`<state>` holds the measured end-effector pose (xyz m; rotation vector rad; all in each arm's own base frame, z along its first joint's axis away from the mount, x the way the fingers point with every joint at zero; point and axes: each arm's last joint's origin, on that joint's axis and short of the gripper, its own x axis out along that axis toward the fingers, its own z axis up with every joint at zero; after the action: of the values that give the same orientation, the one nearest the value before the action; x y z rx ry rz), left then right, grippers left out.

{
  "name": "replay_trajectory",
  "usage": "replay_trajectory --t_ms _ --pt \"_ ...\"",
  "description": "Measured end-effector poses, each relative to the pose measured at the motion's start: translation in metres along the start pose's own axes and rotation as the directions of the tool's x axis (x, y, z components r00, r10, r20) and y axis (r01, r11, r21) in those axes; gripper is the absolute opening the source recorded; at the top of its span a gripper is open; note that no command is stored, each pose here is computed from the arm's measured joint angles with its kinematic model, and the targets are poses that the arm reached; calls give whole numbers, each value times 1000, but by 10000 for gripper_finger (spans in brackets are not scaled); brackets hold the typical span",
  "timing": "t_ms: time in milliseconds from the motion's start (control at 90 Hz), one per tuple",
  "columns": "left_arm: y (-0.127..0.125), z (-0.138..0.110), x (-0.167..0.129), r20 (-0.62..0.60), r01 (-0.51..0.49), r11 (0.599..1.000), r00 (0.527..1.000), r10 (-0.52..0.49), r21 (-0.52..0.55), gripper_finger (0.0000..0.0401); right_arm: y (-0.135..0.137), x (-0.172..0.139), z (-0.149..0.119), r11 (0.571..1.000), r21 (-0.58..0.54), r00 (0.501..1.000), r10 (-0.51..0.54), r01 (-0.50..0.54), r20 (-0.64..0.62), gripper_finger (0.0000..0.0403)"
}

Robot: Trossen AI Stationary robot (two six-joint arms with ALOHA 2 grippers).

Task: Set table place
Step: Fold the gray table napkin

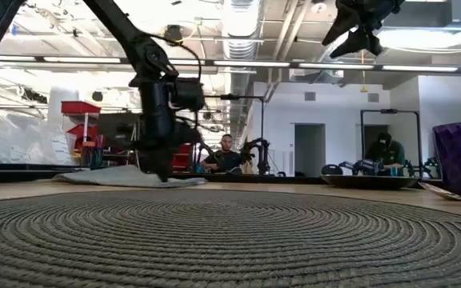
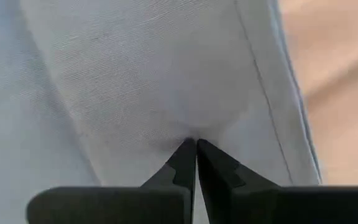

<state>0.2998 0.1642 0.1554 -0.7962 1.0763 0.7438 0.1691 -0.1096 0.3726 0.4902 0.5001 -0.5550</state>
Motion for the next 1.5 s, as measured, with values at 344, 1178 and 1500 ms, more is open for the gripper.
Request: replay_trajectory --t_ms 344,1178,1500 --pt "-37 28 -18 245 212 977 946 -212 26 0 0 0 0 1000 0 1000 0 0 1 191" --pt "111 56 -54 -93 -347 935 936 340 -76 88 0 0 0 1000 12 1000 1 -1 -2 214" --pt "130 58 -57 -110 -353 935 931 348 -27 188 0 0 0 1000 17 1000 0 0 -4 224"
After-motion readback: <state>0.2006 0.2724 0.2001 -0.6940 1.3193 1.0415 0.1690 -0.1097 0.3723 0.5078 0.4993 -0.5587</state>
